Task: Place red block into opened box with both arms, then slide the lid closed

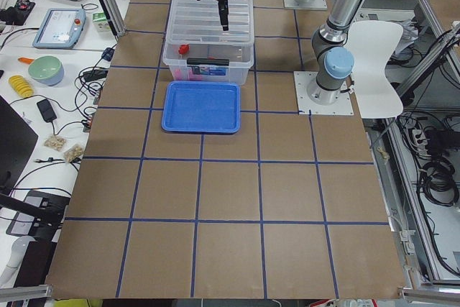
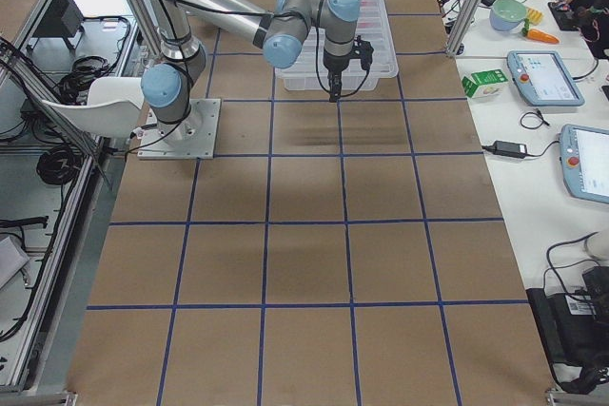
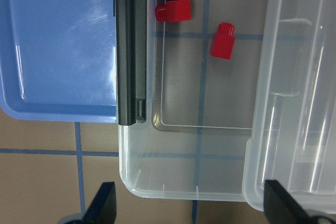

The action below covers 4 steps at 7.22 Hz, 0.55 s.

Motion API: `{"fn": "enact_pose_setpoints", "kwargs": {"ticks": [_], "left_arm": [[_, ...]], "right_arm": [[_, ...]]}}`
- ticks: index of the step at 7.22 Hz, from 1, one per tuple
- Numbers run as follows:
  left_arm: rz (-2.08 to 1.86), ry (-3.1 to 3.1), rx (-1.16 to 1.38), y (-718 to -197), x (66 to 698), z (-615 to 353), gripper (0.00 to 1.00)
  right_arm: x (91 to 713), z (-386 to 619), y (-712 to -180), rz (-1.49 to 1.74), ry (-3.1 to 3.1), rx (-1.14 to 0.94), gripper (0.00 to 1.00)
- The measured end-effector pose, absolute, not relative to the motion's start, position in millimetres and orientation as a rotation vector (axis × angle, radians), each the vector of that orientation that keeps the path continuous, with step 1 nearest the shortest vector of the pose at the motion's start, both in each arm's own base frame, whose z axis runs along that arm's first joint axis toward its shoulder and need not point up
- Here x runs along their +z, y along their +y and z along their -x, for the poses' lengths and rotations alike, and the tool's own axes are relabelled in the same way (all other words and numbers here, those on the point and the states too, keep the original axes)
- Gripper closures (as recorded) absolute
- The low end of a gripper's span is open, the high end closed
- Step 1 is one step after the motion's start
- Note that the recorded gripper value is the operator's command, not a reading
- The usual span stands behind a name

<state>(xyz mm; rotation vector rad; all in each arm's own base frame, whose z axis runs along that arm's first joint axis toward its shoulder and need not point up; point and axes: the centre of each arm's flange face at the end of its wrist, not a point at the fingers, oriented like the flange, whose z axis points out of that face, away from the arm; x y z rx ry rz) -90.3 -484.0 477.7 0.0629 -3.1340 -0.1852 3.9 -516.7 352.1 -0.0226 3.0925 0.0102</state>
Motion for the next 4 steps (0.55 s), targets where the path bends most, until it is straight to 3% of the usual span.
{"fn": "enact_pose_setpoints", "kwargs": {"ticks": [4], "left_arm": [[-0.044, -3.129, -0.184, -482.2, 477.4, 96.9, 0.0]], "right_arm": [[352.5, -58.4, -520.0, 0.109, 3.098, -0.046, 0.0]]}}
